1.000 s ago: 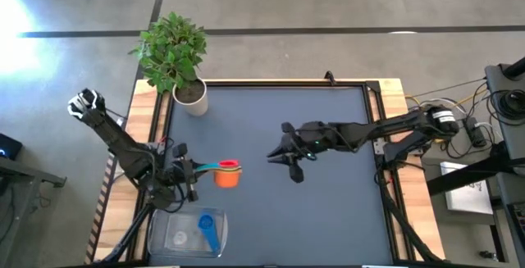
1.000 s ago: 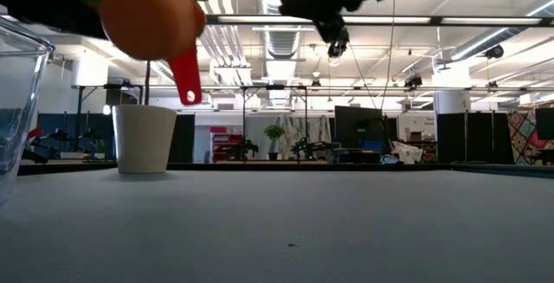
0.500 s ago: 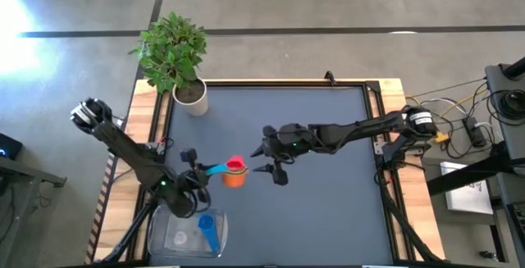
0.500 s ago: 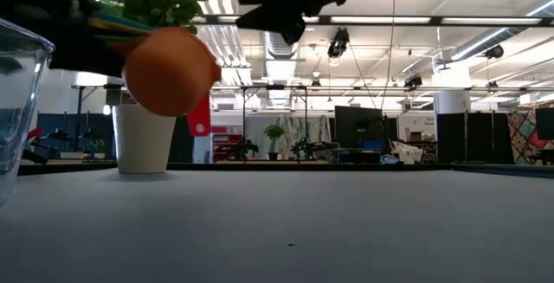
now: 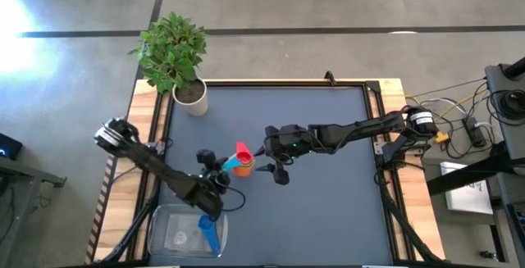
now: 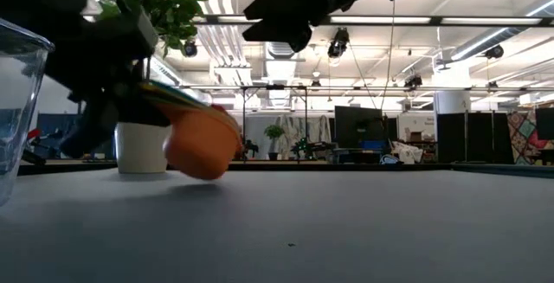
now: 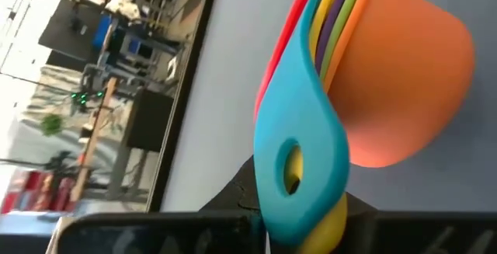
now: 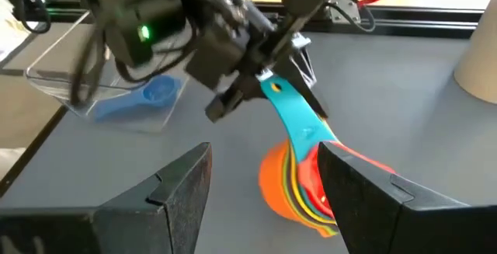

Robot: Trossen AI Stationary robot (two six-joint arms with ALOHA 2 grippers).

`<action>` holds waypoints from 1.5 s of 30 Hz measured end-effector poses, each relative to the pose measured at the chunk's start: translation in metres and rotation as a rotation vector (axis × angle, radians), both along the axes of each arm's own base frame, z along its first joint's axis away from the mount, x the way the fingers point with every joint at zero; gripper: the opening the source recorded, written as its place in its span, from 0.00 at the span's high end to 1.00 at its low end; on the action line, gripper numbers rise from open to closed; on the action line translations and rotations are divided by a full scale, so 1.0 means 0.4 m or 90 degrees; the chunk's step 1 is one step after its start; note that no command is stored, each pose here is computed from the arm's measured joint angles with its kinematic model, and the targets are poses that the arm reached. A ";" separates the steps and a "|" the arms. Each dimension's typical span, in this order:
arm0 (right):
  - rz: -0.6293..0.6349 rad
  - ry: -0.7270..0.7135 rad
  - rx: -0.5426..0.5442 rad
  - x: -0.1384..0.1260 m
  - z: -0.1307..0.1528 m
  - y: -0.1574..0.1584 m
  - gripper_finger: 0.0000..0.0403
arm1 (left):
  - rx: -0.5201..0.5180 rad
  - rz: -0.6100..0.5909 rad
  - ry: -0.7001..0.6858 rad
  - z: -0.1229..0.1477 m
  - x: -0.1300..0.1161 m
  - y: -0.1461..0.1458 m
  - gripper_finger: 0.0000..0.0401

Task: Nest measuring cups in basket
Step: Put the stacked measuring cups into the bin, then stack the blue measuring cup into the red measuring cup

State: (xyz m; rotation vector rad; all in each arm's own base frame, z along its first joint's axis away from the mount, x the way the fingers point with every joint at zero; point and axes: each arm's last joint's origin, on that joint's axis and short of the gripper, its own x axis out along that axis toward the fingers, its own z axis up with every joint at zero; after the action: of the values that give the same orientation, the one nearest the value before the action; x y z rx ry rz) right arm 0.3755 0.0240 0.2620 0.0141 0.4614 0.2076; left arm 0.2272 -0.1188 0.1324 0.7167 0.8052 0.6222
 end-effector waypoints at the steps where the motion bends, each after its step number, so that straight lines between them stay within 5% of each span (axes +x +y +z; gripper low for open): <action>1: 0.000 -0.001 0.000 0.000 0.000 0.001 0.44 | 0.008 0.006 0.014 -0.009 0.006 0.002 0.99; 9: 0.000 0.027 0.000 -0.008 -0.011 0.001 0.44 | 0.036 0.020 0.054 -0.033 0.045 -0.006 0.97; 19: 0.001 0.035 -0.002 -0.010 -0.015 0.001 0.44 | -0.162 -0.008 0.141 -0.009 0.039 -0.020 0.81; 29: -0.002 0.038 0.005 -0.011 -0.015 0.002 0.44 | -0.175 -0.025 0.138 0.038 0.052 -0.030 0.58; 37: 0.001 0.051 0.008 -0.014 -0.019 0.009 0.44 | -0.214 -0.009 0.158 0.131 0.039 -0.036 0.40; 45: 0.011 0.061 0.005 -0.017 -0.023 0.021 0.44 | -0.324 -0.018 0.050 0.249 -0.040 -0.034 0.38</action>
State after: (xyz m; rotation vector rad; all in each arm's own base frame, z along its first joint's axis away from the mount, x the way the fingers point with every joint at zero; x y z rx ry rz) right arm 0.3688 0.0324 0.2529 0.0274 0.5567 0.2259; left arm 0.2111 -0.1325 0.2321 0.2871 0.9761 0.3414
